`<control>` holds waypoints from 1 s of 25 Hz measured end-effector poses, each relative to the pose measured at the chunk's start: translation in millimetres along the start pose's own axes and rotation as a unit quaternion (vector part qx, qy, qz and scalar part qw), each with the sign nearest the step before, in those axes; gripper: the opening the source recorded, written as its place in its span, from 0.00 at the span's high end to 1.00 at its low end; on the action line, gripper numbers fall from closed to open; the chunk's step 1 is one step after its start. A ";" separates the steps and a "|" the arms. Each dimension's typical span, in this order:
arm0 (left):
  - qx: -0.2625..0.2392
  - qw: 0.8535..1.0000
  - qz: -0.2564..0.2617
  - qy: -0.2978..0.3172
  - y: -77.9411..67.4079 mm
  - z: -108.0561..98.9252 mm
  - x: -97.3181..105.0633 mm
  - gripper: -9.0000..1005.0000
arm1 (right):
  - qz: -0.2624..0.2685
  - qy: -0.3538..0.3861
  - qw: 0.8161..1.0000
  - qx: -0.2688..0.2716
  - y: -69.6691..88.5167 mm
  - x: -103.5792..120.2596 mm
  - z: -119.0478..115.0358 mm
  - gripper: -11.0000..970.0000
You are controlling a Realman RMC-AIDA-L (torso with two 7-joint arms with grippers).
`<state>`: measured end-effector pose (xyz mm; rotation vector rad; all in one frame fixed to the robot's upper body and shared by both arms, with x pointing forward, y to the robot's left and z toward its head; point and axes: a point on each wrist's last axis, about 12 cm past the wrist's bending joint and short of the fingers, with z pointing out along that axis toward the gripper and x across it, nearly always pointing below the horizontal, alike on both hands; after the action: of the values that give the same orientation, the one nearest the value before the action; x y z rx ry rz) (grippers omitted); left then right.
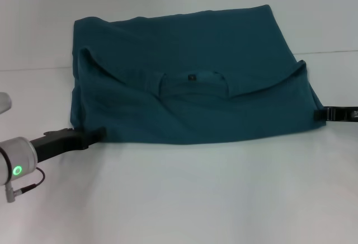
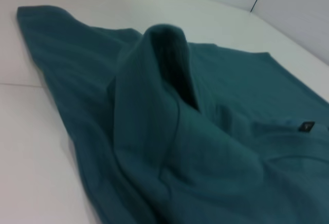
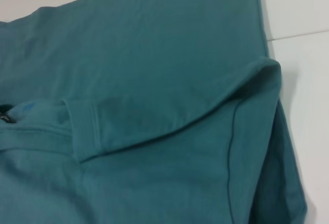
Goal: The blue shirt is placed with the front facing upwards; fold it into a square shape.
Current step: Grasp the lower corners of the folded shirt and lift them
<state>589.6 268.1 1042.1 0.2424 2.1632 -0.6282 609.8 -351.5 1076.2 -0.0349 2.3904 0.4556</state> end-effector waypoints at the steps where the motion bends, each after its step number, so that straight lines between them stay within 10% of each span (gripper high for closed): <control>1: -0.003 1.000 0.002 0.002 -0.7 1.3 0.5 0.34 | 0.000 0.000 1.000 0.000 -0.2 0.0 -0.1 0.96; 25: -0.038 0.999 0.012 -0.001 1.3 7.6 -2.9 0.34 | -0.002 0.001 1.000 -0.005 0.2 -1.8 -2.2 0.96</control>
<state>597.1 265.4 1040.0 0.2273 2.1743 -0.5306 609.7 -352.2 1079.0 -0.0452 2.3889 0.4651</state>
